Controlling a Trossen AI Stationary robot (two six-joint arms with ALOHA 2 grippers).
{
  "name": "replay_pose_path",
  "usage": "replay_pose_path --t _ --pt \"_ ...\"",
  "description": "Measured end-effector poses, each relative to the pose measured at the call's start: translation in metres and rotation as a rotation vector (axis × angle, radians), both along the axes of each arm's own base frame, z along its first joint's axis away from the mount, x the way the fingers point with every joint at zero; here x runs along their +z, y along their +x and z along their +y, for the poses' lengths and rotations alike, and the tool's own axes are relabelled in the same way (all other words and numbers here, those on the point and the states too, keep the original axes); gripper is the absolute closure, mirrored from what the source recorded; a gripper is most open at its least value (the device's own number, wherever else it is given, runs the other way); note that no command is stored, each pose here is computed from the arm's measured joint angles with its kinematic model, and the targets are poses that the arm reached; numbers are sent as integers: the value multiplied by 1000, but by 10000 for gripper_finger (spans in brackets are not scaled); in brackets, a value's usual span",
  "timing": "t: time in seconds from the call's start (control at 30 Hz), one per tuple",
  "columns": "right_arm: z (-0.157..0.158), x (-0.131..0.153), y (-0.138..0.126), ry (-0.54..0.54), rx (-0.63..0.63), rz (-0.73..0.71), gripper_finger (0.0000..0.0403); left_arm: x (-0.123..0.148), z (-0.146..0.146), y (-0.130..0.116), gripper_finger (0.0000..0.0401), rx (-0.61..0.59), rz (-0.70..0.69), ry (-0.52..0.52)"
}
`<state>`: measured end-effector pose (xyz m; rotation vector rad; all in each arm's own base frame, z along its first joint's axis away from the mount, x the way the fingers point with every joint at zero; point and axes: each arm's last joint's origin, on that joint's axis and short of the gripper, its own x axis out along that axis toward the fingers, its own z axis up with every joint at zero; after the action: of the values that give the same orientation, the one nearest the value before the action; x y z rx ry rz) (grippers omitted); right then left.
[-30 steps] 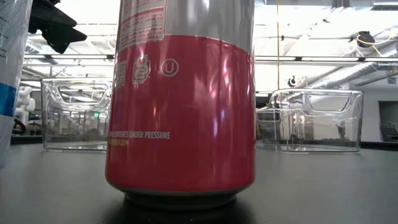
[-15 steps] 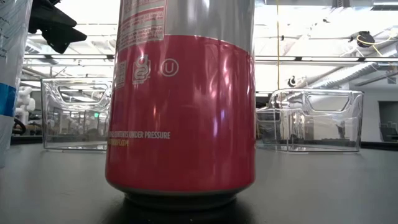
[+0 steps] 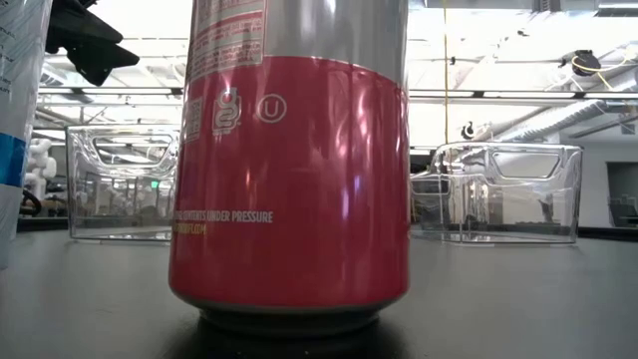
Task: Sort soda cans
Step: Put the right pink/white soda can into the right transparent bin
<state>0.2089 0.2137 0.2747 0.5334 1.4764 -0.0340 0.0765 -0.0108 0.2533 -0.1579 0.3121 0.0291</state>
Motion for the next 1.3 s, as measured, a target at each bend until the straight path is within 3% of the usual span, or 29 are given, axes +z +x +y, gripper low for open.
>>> replay_pose_path --t 0.53,0.8,1.3 --pt "13 -27 6 -87 125 47 39 0 0 0 203 0 -1 -1" --pt "14 -28 10 -129 129 -30 39 0 0 0 203 0 -1 -1" --pt "20 -41 13 -155 169 -7 39 0 0 0 203 0 -1 -1"
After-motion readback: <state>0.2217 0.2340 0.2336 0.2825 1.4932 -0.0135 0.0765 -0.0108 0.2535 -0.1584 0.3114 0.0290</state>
